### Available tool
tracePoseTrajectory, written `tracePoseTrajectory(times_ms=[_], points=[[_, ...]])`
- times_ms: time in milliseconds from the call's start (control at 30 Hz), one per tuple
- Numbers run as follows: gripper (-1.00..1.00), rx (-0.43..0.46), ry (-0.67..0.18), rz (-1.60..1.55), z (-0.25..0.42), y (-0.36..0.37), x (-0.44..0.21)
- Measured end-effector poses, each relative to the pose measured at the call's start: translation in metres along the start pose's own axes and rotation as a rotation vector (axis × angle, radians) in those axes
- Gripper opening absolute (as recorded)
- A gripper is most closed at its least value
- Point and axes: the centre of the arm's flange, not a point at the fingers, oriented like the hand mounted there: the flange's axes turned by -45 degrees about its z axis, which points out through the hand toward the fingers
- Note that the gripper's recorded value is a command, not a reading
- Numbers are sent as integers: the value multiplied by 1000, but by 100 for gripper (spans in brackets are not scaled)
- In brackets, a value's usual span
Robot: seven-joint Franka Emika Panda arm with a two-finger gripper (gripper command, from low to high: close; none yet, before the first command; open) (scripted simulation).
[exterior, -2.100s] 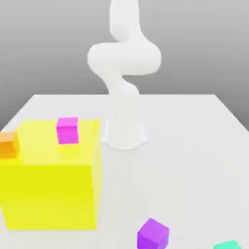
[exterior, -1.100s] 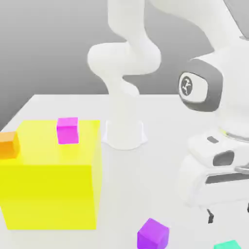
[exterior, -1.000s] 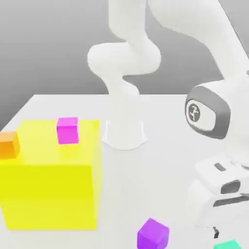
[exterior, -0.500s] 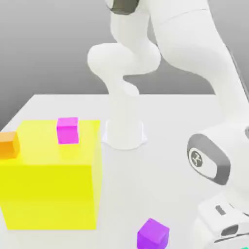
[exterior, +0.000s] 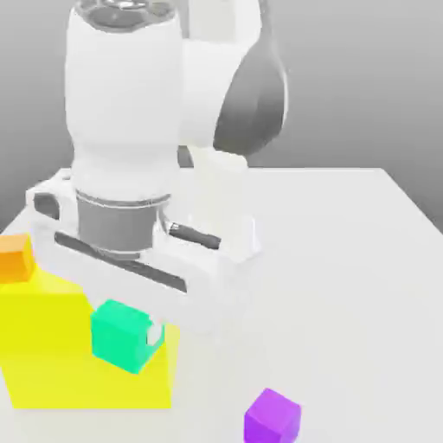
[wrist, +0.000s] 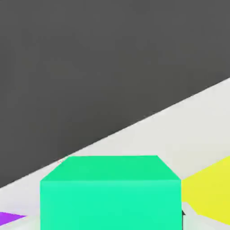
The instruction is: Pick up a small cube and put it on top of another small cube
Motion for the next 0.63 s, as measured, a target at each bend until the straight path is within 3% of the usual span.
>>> tracePoseTrajectory(times_ms=[133,267,300,500,633], points=[[-100,59,-26,227,-44,93,-8],[-100,76,-33,276,-2,109,-13],[100,76,-33,278,7,109,-13],[100,74,-33,279,12,110,-14],[100,72,-33,279,-34,113,-12]])
